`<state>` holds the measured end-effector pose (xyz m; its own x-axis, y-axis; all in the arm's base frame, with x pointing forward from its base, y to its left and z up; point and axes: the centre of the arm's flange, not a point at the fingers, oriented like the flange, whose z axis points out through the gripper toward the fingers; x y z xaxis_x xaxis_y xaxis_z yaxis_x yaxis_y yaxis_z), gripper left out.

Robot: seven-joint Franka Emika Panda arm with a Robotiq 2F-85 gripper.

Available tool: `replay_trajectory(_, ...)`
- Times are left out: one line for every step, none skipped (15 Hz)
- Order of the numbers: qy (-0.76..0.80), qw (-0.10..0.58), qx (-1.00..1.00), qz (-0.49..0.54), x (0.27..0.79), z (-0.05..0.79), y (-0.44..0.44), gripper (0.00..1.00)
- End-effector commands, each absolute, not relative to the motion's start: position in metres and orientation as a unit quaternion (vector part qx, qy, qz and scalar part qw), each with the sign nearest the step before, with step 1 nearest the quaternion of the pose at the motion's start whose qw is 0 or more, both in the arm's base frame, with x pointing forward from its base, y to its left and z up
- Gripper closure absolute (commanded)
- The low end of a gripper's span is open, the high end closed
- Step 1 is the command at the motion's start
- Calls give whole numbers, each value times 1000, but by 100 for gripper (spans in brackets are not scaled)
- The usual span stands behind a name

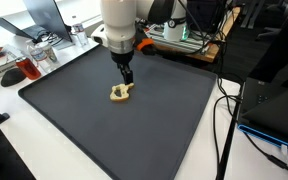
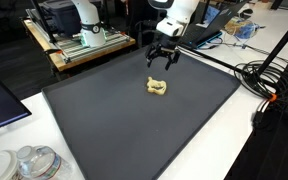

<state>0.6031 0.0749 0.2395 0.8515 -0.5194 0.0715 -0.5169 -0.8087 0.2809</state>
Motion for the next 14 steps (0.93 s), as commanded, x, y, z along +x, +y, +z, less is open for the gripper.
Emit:
replay_trajectory(-261,199,945,4,614,245,99,0)
replay_trajectory(-251,214,944,6,614,244,109,0)
replay_trajectory(-239,226,944,5,613,243,118,0)
replay_trajectory(-229,239,944,6,613,241,127,0)
replay_trajectory(-218,249,943,5,612,238,135,0)
replay_trajectory(-208,260,943,5,611,235,142,0)
replay_trajectory(-197,270,942,3,609,231,149,0)
replay_trajectory(-188,277,942,2,607,229,154,0)
replay_trajectory(-175,284,943,2,603,228,158,0)
replay_trajectory(-159,290,944,0,598,226,160,0)
replay_trajectory(-147,292,945,0,591,226,162,0)
replay_trajectory(-135,293,946,4,582,228,164,0)
replay_trajectory(-124,293,948,10,572,231,163,0)
replay_trajectory(-119,299,947,19,567,232,162,0)
